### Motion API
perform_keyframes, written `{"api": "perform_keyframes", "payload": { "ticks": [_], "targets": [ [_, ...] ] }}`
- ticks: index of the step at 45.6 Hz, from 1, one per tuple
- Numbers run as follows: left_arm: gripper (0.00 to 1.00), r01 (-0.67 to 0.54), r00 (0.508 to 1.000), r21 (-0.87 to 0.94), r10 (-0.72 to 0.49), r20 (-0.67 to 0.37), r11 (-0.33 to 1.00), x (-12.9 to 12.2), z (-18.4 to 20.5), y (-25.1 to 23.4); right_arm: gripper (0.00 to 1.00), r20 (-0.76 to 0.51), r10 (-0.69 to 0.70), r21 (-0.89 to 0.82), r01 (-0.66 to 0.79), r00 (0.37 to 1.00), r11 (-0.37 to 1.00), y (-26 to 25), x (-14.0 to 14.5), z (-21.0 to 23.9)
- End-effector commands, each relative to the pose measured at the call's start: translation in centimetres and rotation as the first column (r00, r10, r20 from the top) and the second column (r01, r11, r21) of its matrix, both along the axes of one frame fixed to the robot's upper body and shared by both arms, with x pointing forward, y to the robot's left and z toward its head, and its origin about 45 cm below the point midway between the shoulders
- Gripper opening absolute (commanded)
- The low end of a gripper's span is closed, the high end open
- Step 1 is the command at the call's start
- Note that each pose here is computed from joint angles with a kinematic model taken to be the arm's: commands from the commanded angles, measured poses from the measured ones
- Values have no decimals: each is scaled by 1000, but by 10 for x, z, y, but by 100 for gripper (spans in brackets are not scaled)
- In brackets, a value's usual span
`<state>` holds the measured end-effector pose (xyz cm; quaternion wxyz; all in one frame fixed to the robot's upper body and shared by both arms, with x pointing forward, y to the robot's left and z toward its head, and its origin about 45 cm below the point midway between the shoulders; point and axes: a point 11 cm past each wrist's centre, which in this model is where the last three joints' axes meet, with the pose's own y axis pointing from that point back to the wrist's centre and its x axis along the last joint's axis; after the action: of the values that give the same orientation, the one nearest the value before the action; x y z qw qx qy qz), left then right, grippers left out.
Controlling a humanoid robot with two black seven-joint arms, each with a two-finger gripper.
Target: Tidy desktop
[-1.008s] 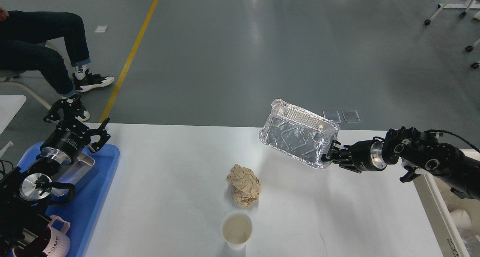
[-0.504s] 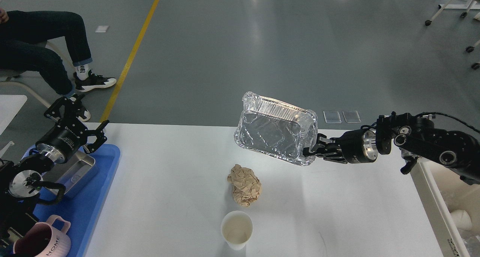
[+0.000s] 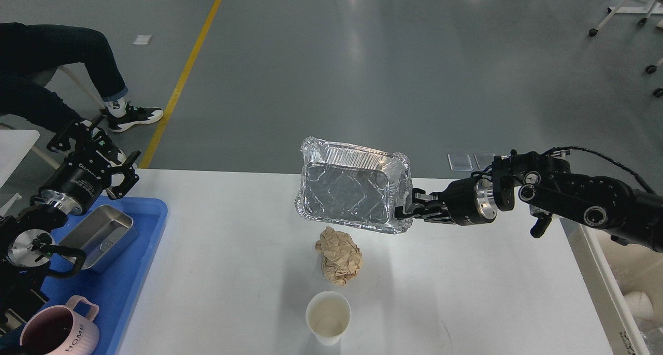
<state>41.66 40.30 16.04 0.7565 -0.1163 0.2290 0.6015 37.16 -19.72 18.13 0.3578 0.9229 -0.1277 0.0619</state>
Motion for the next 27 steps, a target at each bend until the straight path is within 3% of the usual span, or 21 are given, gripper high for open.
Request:
{"api": "perform_keyframes", "payload": {
  "ticks": [1,8,17,21,27],
  "targets": [
    [98,170,983,151,-156,-98,974,-4,0,-19,0,5,-11,-5,11,1000,1000,-6,1,2],
    [98,241,969,326,-210,-126,914,-14,25,-27,0,13,-24,-5,24,1000,1000,-10,4,4],
    [98,342,940,449,-306,-152,825,-61,64,-32,0,28,-46,-7,46,999,999,-19,8,10],
    [98,406,914,523,-322,-249,749,-97,72,-21,0,32,-58,-11,59,998,998,-26,9,12],
    [98,452,891,599,-300,-341,661,-124,99,4,0,40,-67,-1,67,997,998,-26,12,15]
  ]
}}
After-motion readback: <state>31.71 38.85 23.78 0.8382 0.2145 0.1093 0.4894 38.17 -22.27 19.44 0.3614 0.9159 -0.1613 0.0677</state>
